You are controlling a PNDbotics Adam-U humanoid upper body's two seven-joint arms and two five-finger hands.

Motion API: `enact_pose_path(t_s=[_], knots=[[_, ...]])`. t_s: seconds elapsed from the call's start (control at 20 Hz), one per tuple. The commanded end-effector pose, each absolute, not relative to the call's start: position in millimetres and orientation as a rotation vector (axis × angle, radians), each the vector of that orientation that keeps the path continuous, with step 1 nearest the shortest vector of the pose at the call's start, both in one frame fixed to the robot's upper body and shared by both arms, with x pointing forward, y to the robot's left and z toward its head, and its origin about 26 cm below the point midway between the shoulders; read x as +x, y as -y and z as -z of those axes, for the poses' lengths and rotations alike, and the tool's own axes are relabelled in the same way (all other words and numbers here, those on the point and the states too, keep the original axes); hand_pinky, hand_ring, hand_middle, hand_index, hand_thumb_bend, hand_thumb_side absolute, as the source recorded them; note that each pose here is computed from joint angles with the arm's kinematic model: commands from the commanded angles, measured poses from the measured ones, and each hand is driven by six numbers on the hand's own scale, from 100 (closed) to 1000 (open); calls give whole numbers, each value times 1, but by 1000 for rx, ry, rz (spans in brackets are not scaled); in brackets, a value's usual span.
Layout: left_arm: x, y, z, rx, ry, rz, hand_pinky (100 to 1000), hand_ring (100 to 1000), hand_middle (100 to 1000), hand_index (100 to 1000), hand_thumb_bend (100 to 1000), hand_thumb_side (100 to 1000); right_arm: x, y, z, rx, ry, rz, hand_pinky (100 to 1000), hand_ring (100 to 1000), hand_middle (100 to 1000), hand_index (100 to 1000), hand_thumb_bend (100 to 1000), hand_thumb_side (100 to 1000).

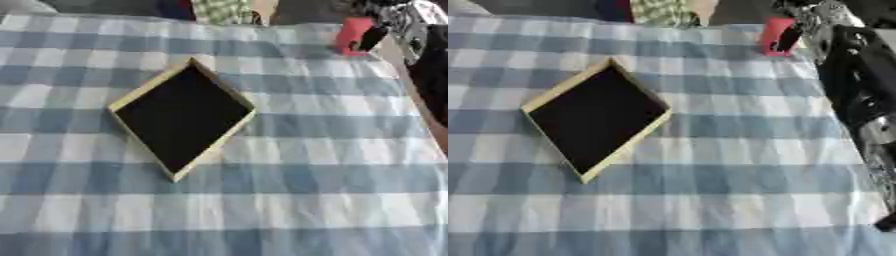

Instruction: Pick up objects on the table and place them in the box.

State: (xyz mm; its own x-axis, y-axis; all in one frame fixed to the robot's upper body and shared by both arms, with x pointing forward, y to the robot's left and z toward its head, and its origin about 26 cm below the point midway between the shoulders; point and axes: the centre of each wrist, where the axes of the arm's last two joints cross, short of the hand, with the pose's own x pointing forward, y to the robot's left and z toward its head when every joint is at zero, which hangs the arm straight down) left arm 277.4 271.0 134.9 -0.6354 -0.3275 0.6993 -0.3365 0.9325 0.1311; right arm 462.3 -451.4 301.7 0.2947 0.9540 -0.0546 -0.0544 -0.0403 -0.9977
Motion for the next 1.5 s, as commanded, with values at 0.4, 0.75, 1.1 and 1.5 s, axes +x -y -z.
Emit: enact_pose_path(t_s=[0.4,0.75,1.1,1.5], knots=[[276,-271,-140,467,2314,-5,717,578,554,663,100,769,446,474,-321,-1346,956,-1004,949,950,969,967,242,100],[276,-270,-140,459,2315,0,717,578,554,662,100,769,444,476,-321,-1336,958,-984,954,966,984,977,238,100],[277,-269,-140,453,2316,4,718,579,554,662,100,768,444,476,-324,-1401,926,-982,955,960,987,985,213,100],[277,-269,-141,449,2319,11,719,580,554,662,100,767,445,477,-324,-1409,914,-980,960,965,990,986,215,100]])
